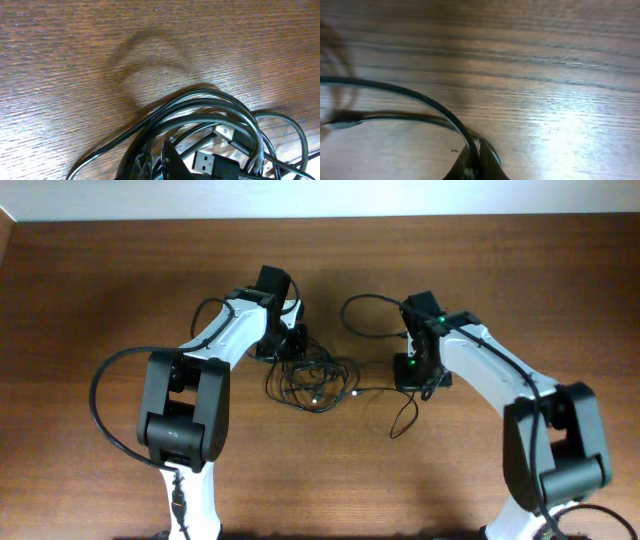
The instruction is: Untangle cables
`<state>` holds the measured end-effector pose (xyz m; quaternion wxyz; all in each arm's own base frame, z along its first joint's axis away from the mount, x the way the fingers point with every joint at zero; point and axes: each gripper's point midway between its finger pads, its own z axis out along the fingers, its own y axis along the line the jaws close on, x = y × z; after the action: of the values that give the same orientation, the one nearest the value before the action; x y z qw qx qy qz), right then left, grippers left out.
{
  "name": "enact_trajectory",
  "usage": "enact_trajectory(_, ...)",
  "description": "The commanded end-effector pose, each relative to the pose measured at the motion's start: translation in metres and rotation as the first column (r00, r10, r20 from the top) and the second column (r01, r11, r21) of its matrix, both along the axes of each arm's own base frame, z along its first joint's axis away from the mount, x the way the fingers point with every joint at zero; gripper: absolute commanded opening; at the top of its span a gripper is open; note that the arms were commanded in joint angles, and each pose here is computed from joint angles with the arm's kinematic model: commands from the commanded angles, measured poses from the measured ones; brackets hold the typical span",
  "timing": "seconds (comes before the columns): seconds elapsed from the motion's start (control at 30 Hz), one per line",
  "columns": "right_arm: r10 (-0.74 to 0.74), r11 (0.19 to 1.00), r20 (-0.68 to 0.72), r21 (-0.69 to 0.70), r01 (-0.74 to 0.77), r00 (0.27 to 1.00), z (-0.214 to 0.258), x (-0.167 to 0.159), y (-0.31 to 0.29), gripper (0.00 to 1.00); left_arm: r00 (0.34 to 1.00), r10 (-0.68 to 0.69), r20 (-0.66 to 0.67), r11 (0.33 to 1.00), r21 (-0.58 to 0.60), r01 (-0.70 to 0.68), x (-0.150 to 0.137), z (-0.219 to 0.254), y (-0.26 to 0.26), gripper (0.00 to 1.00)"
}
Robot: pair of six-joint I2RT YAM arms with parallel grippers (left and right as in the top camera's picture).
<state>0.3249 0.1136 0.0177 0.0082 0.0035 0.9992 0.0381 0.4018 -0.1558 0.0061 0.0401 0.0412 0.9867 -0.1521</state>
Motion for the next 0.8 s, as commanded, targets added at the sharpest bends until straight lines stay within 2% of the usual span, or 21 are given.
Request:
enact_trajectory(0.0,-0.004,1.0,-0.028,-0.03,0.003,1.0,-0.011,-0.004,-0.003,0.05,1.0,-0.014,-0.002,1.0,0.022,0.014,0.002,-0.008,0.004,0.1)
enact_trajectory(0.03,-0.004,1.0,-0.028,-0.029,0.003,1.0,-0.011,-0.004,-0.003,0.05,1.0,-0.014,-0.002,1.0,0.022,0.014,0.002,-0.008,0.004,0.1)
enact_trajectory(0.1,-0.003,1.0,-0.032,-0.015,0.003,0.999,-0.011,-0.005,-0.001,0.16,1.0,-0.014,-0.002,1.0,0.022,0.014,0.002,-0.008,0.004,0.1)
enact_trajectory(0.13,0.022,1.0,-0.038,0.007,-0.022,0.999,-0.01,-0.006,0.003,0.17,1.0,-0.014,-0.002,1.0,0.022,0.014,0.002,-0.008,0.004,0.1)
enact_trajectory(0.33,0.175,0.966,-0.059,0.204,-0.16,0.983,0.024,-0.006,0.029,0.43,1.0,-0.014,-0.003,1.0,0.022,0.014,0.001,-0.008,0.004,0.1)
enact_trajectory(0.4,0.198,0.962,-0.061,0.204,-0.182,0.978,0.039,-0.003,0.029,0.47,1.0,-0.014,-0.003,1.0,0.022,0.014,0.001,-0.008,0.004,0.11)
enact_trajectory(0.53,0.313,0.929,-0.03,0.217,-0.299,0.949,0.088,0.004,0.033,0.5,1.0,-0.014,-0.003,1.0,0.022,0.014,0.001,-0.008,0.004,0.11)
enact_trajectory(0.63,0.418,0.826,0.041,0.398,-0.398,0.908,0.113,-0.003,0.063,0.57,1.0,-0.013,-0.003,1.0,0.023,0.013,0.001,-0.008,0.004,0.11)
enact_trajectory(0.73,0.471,0.697,0.121,0.557,-0.452,0.874,0.123,-0.013,0.09,0.58,1.0,0.005,-0.002,0.999,0.043,-0.005,0.003,-0.009,0.008,0.11)
enact_trajectory(0.77,0.473,0.678,0.129,0.578,-0.454,0.872,0.124,-0.015,0.094,0.58,1.0,0.005,-0.002,0.999,0.043,-0.005,0.003,-0.009,0.008,0.11)
